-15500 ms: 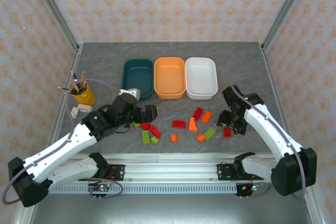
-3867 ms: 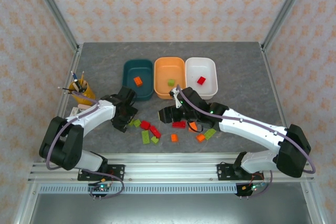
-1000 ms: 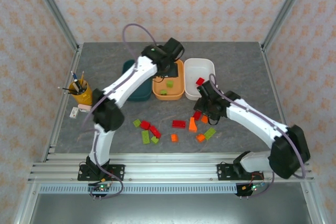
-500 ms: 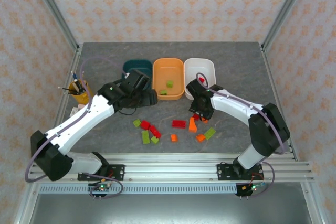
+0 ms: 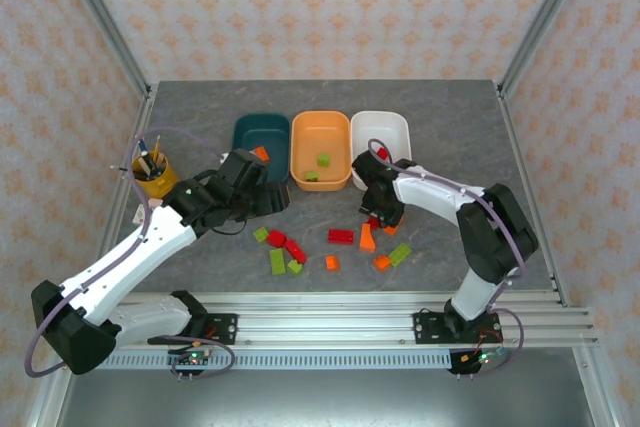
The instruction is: Sort the legos into containers by color
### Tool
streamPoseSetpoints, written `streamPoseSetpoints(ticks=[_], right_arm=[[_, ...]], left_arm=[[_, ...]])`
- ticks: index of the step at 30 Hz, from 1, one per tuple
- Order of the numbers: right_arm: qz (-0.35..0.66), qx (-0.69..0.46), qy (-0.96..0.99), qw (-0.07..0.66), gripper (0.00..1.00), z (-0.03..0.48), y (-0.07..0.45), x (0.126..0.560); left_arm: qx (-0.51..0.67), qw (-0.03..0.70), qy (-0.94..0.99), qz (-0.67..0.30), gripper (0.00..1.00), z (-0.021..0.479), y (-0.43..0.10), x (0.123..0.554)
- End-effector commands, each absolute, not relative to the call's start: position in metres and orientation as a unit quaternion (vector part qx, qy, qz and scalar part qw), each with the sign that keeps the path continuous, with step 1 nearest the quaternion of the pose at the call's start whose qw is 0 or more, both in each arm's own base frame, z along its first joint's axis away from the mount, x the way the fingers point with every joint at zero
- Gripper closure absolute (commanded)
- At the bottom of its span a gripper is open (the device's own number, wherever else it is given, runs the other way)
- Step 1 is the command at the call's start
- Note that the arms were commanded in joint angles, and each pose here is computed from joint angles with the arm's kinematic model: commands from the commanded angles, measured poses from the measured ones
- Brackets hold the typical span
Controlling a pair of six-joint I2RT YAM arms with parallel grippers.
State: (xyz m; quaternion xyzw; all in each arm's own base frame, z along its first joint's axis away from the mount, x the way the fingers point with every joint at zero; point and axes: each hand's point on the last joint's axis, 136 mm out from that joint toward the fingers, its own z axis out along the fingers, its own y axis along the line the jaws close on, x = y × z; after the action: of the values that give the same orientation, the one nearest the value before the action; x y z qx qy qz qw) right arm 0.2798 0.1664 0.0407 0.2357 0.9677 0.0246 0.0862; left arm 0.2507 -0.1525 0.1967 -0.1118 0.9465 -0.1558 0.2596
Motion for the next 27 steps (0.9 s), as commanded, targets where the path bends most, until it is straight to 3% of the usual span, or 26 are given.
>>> streamPoseSetpoints(ticks=[1,14,22,27], right_arm=[[0.026,0.230,0.968,0.094,0.50,0.041,0.170,0.290],[0.021,0.225,0.970,0.086,0.50,0.031,0.174,0.296],[0.016,0.222,0.972,0.080,0.61,0.024,0.177,0.298],[0.020,0.217,0.970,0.111,0.67,0.048,0.174,0.303]], left_arm=[[-0.125,0.273,0.939,-0.168,0.19,0.200,-0.151,0.250],[-0.136,0.276,0.935,-0.176,0.19,0.201,-0.147,0.244],[-0.141,0.271,0.936,-0.174,0.19,0.194,-0.144,0.239],[-0.147,0.273,0.934,-0.176,0.19,0.193,-0.143,0.238]])
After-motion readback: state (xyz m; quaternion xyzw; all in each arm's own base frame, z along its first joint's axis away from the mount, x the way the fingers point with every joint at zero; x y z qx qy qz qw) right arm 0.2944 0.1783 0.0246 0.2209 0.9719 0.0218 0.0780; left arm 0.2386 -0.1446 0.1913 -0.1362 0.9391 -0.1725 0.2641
